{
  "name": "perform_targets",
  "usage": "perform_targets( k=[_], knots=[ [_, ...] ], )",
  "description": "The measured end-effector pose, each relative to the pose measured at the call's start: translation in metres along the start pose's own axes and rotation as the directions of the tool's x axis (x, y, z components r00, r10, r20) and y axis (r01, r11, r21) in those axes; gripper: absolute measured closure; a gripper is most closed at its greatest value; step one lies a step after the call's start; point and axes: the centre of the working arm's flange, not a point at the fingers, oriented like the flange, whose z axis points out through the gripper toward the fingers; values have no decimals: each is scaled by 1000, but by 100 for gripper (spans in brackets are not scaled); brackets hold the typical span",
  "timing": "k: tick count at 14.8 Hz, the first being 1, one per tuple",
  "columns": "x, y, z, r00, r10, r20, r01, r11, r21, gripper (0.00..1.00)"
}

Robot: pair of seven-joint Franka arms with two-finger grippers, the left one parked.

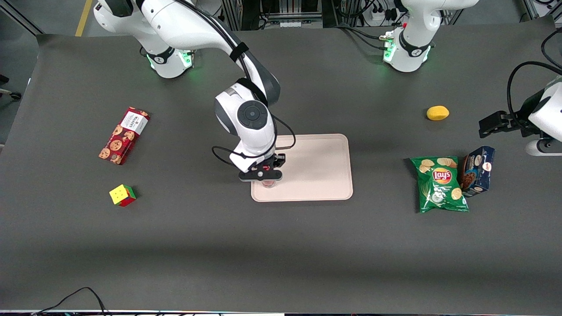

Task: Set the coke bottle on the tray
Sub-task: 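Open the right gripper and withdraw it from the bottle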

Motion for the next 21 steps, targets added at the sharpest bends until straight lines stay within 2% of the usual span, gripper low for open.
perform_targets(
  k=[2, 3, 8, 12, 15, 18, 21],
  knots=[
    [0, 0, 0, 1000, 11, 9, -11, 1000, 10, 54],
    [0, 0, 0, 1000, 14, 11, -14, 1000, 13, 48],
    [1, 0, 0, 1000, 20, 11, -20, 1000, 14, 2],
    [2, 1, -1, 1000, 22, 9, -22, 1000, 15, 0],
    [10, 0, -25, 1000, 27, -13, -27, 999, 35, 0],
    [12, 23, -108, 998, 49, 34, -50, 999, 18, 0],
    [3, 82, -214, 994, 73, 83, -74, 997, 15, 0]
  ],
)
